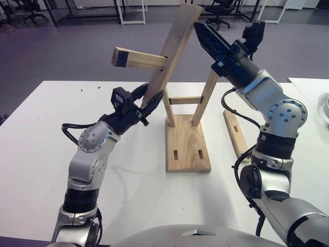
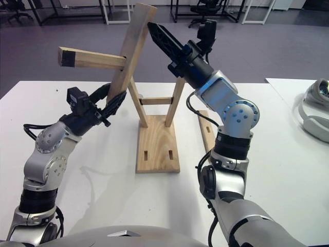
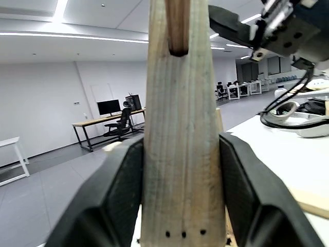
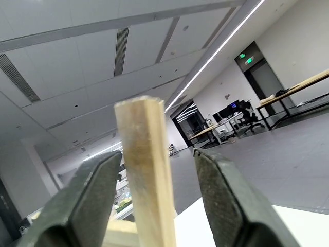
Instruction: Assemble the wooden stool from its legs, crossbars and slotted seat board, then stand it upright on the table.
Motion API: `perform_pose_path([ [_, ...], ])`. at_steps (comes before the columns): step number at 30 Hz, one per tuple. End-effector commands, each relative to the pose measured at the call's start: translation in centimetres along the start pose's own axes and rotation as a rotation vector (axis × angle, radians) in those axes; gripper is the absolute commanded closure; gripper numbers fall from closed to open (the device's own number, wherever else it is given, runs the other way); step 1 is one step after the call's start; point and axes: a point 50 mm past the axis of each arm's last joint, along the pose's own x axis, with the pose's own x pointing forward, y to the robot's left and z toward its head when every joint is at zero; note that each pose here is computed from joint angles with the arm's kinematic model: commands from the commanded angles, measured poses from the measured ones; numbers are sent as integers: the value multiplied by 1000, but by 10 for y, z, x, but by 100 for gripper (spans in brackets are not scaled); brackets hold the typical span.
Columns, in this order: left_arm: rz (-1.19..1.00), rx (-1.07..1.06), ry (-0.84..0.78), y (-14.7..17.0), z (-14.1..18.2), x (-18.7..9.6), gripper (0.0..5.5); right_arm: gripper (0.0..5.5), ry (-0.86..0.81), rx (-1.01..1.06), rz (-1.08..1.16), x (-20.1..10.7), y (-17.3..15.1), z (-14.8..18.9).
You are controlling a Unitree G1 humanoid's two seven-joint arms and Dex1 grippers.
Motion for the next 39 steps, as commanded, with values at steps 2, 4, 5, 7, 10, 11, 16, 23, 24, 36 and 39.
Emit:
perform_pose_path([
  [2,-74,91,29,-6,-1,2,348,288,41,40,-52,6,-6,-11],
  [4,-81,115,37,-6,-2,2,348,325,47,49,-87,3,-8,-12],
  [5,-95,123,38,-7,-2,1,348,339,40,56,-114,0,-9,-13],
  [7,-134,122,34,-13,-3,-1,348,380,23,69,-162,-9,-11,-12],
  [10,-213,94,83,-26,-11,-8,348,421,-30,97,-248,-38,-8,-14],
  [11,-227,82,106,-30,-14,-10,348,435,-46,105,-275,-46,-7,-15],
  [16,-229,18,205,-42,-33,-19,248,446,-194,36,-568,-109,-4,-20],
  [23,-75,31,300,-29,-54,-34,134,446,-175,-67,-864,-167,-10,-37],
  [24,-47,35,303,-26,-55,-35,120,446,-166,-61,-882,-171,-11,-40],
  [36,59,64,331,-14,-60,-41,58,446,-23,-275,-1001,-189,-9,-43],
  [39,68,79,331,-13,-59,-39,58,445,158,-497,-923,-162,-2,-48],
])
